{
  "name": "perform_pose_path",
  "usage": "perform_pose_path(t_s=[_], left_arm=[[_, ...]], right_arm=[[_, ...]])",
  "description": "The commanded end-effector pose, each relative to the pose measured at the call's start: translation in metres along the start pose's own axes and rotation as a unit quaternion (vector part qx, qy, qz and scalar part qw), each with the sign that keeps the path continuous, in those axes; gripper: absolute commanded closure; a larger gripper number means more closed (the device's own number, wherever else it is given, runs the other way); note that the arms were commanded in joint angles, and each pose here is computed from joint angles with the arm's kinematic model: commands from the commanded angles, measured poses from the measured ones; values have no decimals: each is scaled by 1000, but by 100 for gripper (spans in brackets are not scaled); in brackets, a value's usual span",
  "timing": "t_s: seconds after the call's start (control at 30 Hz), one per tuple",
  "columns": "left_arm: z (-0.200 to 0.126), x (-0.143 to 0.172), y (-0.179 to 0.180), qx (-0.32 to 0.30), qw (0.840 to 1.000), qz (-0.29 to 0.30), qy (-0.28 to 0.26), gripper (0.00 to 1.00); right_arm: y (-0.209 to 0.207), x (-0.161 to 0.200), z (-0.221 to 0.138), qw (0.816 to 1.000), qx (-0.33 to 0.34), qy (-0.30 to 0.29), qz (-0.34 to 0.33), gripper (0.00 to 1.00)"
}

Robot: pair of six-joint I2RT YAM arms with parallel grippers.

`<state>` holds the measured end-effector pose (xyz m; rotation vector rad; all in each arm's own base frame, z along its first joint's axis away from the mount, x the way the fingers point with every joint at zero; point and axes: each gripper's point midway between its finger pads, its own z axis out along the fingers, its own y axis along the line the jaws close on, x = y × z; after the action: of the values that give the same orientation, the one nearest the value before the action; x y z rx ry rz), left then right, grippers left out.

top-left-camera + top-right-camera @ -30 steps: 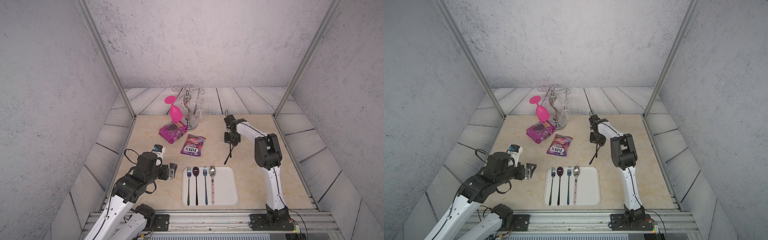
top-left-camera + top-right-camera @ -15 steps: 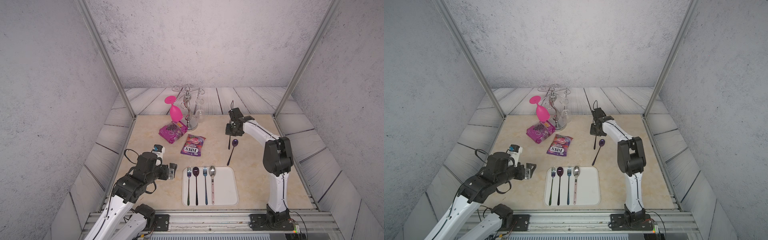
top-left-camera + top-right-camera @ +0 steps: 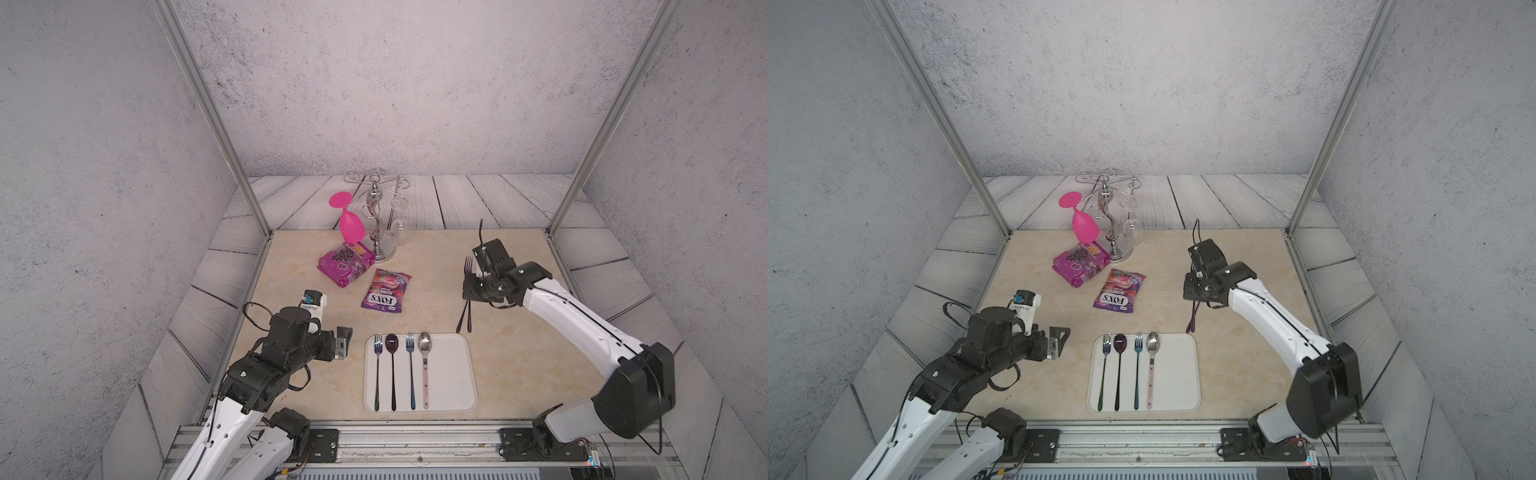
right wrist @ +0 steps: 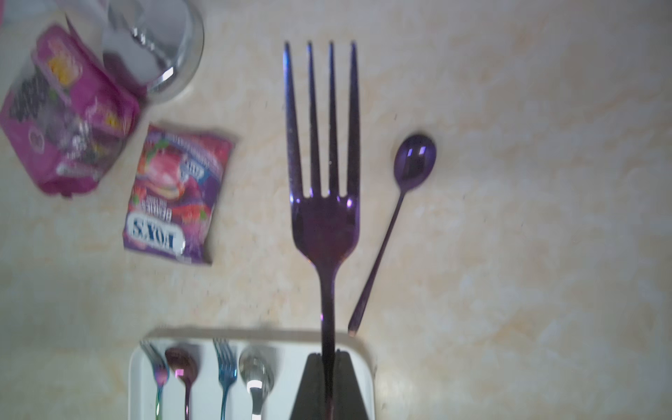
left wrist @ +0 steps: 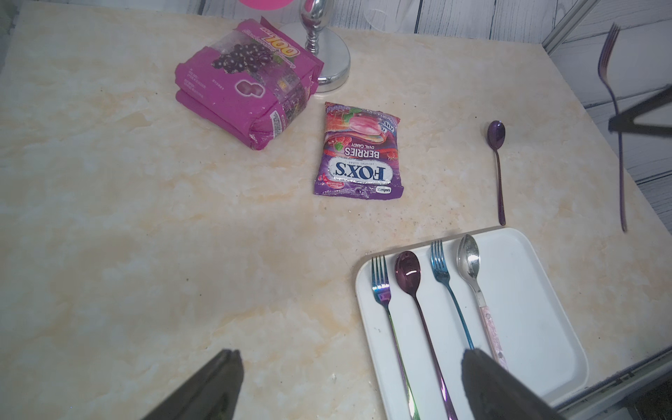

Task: Set the spoon and fork side by side
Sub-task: Pick up the fork at the center of the board, then place the fork on the tray.

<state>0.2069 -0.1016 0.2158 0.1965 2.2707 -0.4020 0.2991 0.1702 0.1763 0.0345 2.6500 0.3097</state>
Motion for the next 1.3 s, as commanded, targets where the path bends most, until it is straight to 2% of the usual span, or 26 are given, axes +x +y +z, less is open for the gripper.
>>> perform_pose_path(t_s=[0.0,0.1,0.2,0.43,0.7,1.07,1.17,1.27], left_arm=[[-2,2,0,3,1000,-1,-2,0],[-3,1,-1,6,1000,-2,-6,0],[-4,1,-2,9,1000,-2,-8,0],[-3,2,-4,15,1000,-1,-4,0],[-2,3,-5,19,1000,-1,-1,0],[0,4,-7,24,1000,1,3,0],[1,5,-14,44,999,10,9,0],[0,9,-35,104,993,55,21,1]], right_arm=[[-4,74,-9,998,-3,64,26,100],[2,122,0,994,-25,96,47,100],[6,147,13,992,-25,111,52,100],[28,150,39,993,-9,118,28,100],[31,155,69,991,15,132,18,100],[28,151,82,991,44,125,10,100],[27,152,85,990,50,129,11,100],[25,154,87,989,57,132,11,100]])
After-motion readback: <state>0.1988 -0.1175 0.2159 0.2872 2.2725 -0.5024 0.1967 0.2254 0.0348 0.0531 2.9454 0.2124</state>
